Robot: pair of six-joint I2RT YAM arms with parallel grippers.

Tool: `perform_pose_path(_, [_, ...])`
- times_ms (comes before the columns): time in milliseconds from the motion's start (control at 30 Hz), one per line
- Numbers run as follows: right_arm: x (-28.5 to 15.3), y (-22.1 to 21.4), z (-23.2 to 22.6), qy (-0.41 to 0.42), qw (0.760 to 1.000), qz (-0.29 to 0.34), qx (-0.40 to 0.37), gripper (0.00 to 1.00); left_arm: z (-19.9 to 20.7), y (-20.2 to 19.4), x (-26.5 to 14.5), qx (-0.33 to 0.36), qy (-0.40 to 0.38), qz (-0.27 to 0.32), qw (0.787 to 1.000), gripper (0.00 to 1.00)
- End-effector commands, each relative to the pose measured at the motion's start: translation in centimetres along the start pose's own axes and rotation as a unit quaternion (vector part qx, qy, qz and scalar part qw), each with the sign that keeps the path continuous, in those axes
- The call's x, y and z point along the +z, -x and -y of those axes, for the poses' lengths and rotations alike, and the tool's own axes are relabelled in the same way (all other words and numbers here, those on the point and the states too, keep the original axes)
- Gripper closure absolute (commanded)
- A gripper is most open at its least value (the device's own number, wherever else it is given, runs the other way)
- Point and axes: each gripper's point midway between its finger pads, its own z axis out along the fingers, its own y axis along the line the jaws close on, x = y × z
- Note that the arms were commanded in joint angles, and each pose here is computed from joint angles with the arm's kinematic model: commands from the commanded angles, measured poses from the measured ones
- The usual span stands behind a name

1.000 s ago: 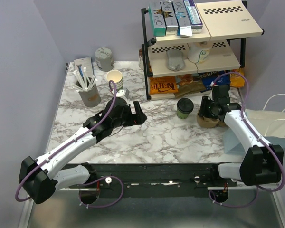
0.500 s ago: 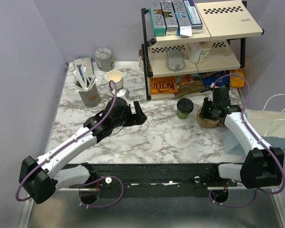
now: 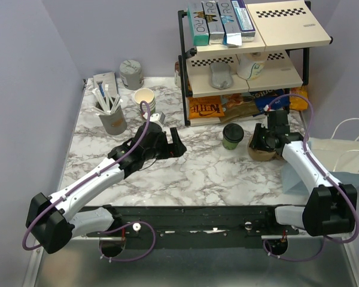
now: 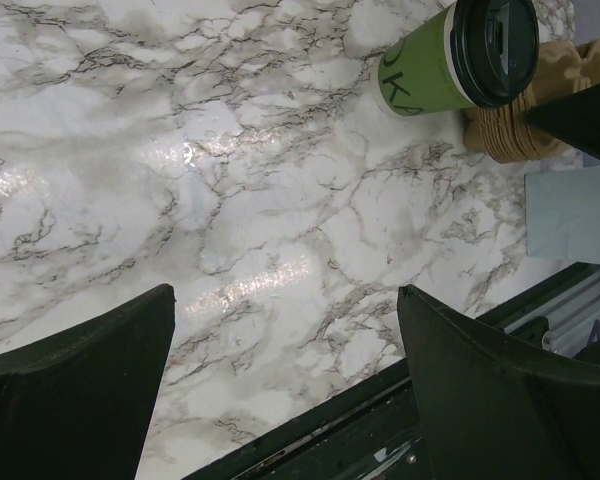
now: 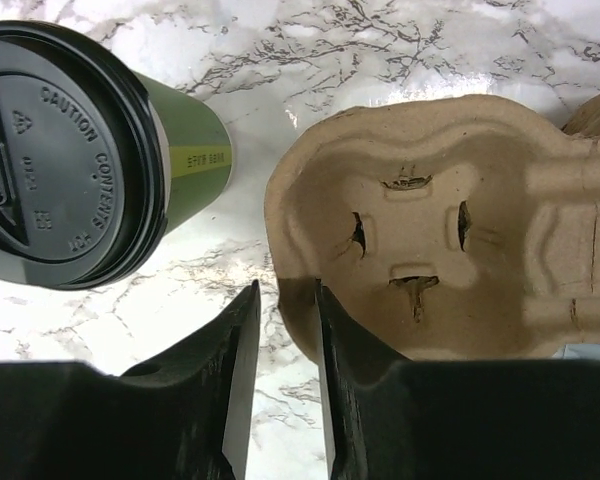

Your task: Pack the takeout coffee

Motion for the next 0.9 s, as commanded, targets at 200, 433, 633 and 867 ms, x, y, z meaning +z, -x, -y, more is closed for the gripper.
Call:
perform_pose_path(200, [1.3, 0.7, 1.9, -0.058, 0.998, 0.001, 0.01, 0.63, 0.2, 0.2, 0.1, 0.0, -0.009, 0.004, 1.0, 0.01])
perform_pose_path(433, [1.6, 0.6, 1.2, -0.032, 0.999, -0.001, -0.004, 0.74, 0.4, 0.5, 0.2, 0.0, -0.011, 0.006, 1.0, 0.01])
perform_pose_path(633, [0.6, -3.0, -1.7, 0.061, 0.997, -0.045, 0.008, 0.93, 0.8, 0.1, 0.1, -0.001, -0.022, -0.005, 1.0, 0.01])
perform_pose_path(867, [-2.9, -7.8, -5.8, 0.137, 0.988, -0.079, -0.003, 0.96, 0.6, -0.7, -0.1, -0.013, -0.03, -0.011, 0.999, 0.01])
